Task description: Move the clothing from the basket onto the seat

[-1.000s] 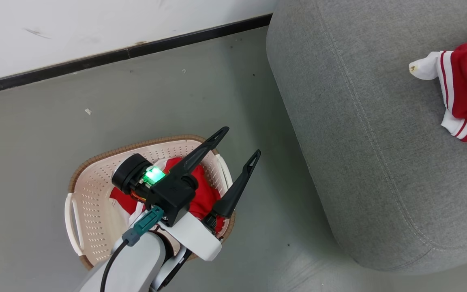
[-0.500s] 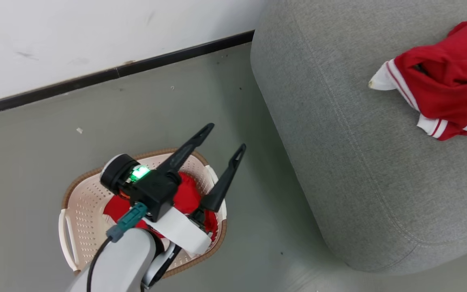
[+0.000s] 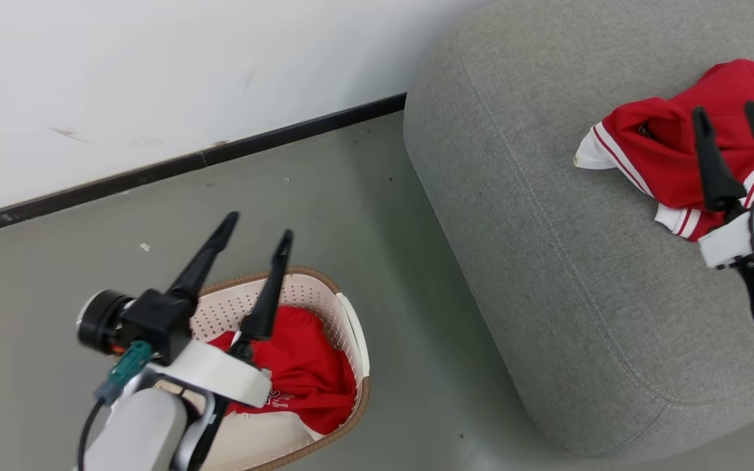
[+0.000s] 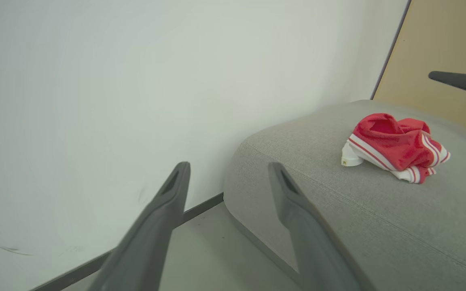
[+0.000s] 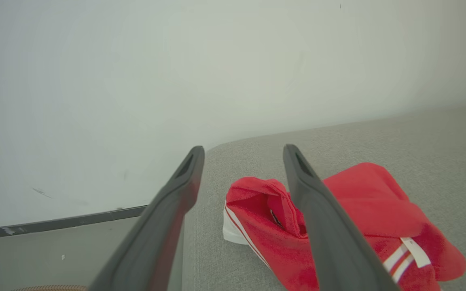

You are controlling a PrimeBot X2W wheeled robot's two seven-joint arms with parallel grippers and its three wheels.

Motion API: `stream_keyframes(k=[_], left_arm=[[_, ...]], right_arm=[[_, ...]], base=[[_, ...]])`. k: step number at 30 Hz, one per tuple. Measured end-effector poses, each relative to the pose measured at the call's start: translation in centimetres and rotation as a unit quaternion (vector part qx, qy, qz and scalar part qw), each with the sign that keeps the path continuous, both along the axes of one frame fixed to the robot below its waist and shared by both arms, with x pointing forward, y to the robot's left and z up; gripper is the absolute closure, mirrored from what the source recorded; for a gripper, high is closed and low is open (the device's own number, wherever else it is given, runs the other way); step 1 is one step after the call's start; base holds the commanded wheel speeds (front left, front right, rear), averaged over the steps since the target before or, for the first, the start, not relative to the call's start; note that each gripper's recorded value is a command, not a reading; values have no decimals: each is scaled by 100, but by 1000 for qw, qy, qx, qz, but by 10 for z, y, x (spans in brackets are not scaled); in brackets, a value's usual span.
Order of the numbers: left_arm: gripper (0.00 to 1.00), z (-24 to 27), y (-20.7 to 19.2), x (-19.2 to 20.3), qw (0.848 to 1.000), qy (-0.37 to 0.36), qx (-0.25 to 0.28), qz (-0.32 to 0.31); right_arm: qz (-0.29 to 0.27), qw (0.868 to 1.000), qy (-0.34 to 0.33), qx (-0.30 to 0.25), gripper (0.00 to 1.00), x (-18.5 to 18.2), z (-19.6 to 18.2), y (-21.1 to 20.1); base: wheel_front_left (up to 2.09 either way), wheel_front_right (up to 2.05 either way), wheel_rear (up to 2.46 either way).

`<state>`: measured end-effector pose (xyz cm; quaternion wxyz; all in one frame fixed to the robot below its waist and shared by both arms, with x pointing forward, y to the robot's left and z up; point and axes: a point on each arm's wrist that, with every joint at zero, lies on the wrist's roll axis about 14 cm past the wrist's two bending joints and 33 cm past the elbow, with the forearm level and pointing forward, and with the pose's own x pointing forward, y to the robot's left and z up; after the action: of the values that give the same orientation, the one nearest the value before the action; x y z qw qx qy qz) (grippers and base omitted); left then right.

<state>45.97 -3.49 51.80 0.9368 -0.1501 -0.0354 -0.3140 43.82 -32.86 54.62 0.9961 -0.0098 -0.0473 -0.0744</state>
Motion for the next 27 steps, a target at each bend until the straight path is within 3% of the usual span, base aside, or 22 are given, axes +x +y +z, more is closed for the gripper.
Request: stream_keyframes(k=[10,15,27], left_arm=[[0,-14,79,1,990,28,27,135],[0,-19,112,-8,980,44,34,189],[0,-22,164,-43,961,64,41,267]], right_arm=[[66,997,-36,-4,0,-3,14,64],[89,996,-26,-2,0,-11,3,89],[131,991,-36,5,0,-31,1,136]], base=[[0,0,0],[0,0,0],[0,0,0]])
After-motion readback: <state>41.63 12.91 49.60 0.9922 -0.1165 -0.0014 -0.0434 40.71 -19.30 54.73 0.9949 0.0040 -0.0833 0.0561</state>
